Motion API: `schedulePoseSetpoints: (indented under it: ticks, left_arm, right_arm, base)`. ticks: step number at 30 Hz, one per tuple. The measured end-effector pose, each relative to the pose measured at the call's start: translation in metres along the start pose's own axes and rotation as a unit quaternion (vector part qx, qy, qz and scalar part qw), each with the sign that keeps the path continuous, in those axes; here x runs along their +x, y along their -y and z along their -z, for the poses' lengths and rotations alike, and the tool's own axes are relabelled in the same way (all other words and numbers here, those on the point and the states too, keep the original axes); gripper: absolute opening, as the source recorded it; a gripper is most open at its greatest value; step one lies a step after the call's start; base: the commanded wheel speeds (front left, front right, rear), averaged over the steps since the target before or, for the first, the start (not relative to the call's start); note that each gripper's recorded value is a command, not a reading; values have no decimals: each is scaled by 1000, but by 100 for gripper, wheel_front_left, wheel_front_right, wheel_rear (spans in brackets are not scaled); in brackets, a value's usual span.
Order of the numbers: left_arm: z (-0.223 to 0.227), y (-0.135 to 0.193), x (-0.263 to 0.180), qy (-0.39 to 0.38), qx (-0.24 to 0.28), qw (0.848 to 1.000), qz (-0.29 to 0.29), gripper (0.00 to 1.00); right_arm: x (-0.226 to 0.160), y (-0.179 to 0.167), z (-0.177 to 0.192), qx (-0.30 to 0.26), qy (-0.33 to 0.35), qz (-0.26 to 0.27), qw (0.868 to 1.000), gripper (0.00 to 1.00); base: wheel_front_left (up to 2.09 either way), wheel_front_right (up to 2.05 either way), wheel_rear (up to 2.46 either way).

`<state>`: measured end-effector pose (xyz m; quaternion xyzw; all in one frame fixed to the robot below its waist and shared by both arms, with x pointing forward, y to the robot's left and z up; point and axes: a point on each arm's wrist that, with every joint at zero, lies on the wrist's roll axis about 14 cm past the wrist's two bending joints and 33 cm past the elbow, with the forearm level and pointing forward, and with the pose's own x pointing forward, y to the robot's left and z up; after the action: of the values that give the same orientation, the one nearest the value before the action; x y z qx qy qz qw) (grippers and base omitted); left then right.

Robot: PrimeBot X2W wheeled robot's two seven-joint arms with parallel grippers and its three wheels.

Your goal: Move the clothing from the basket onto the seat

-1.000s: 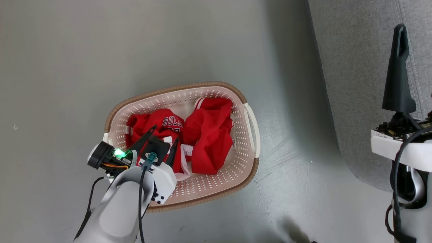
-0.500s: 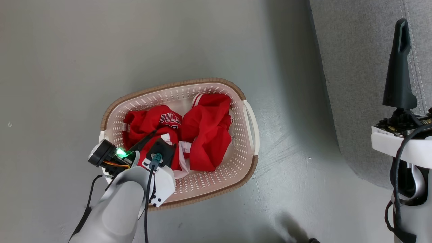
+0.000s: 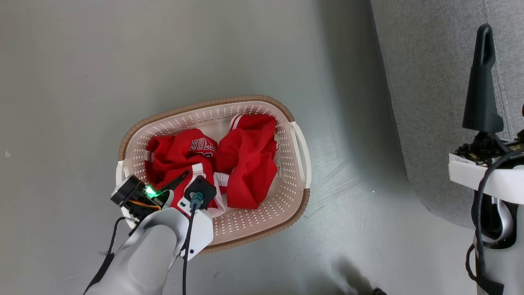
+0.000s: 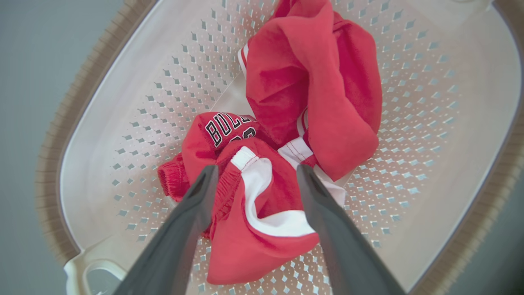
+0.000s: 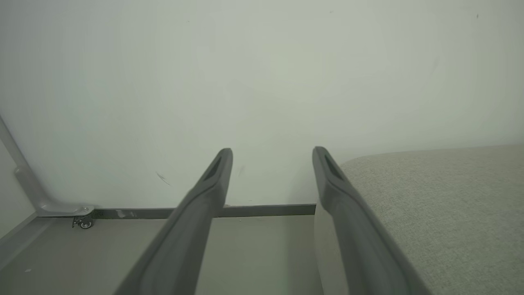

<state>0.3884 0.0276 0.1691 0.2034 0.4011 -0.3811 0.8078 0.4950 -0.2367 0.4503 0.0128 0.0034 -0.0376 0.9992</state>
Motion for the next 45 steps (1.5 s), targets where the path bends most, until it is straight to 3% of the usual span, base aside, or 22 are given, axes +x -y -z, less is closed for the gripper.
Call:
schedulePoseSetpoints:
  ticks: [45]
  left_arm:
    - [21, 5, 22, -65, 13, 997, 25, 100]
  right_arm:
    - [-2, 12, 17, -15, -21, 13, 1000, 100]
  base:
    - [0, 0, 0]
